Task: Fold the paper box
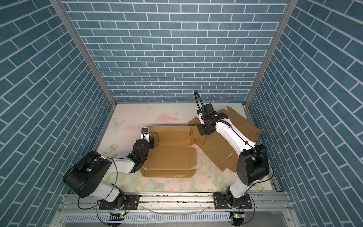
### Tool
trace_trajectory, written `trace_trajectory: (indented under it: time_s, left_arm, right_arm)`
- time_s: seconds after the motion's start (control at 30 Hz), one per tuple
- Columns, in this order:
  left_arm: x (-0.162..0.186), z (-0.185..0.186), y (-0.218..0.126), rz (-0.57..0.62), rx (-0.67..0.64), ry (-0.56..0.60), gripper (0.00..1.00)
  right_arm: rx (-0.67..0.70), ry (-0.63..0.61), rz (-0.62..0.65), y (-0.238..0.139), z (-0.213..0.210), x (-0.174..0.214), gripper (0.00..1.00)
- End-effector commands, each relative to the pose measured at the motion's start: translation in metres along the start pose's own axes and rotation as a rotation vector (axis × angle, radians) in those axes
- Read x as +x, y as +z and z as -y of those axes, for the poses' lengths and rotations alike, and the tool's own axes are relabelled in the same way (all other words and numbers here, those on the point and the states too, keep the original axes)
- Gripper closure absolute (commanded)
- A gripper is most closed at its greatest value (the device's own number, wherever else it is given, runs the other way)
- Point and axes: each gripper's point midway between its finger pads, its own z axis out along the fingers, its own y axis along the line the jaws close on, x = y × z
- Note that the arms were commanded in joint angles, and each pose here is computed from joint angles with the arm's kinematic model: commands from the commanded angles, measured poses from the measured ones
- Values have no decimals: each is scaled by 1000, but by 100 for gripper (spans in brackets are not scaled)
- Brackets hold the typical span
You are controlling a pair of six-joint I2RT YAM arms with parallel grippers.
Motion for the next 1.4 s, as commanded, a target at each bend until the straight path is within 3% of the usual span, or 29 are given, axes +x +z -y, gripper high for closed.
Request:
trace_trajectory:
  time_s: [0.0, 0.1, 0.27, 0.7, 0.97, 1.23, 1.37]
  left_arm:
    - [14, 4, 0, -70, 10, 54, 100]
    - [13, 4, 0, -67, 7, 49, 100]
    - [12, 3, 0, -64, 4, 48, 100]
    - [13, 4, -1, -54, 13, 72, 100]
    - [12, -1, 0, -70, -20, 49, 99]
    - [8, -8, -3, -90, -50, 10, 81]
    - [7, -16, -10, -97, -73, -14, 66]
  right_arm:
    - [-27, -54, -29, 9, -6, 12, 76]
    - [-75, -55, -2, 5, -16, 13, 89]
    - [-128, -54, 20, -4, -32, 15, 100]
    - [-299, 84, 72, -30, -63, 7, 100]
    - [-247, 124, 74, -27, -56, 5, 100]
    - [-149, 122, 57, -9, -39, 20, 100]
    - [-123, 149, 75, -3, -34, 22, 100]
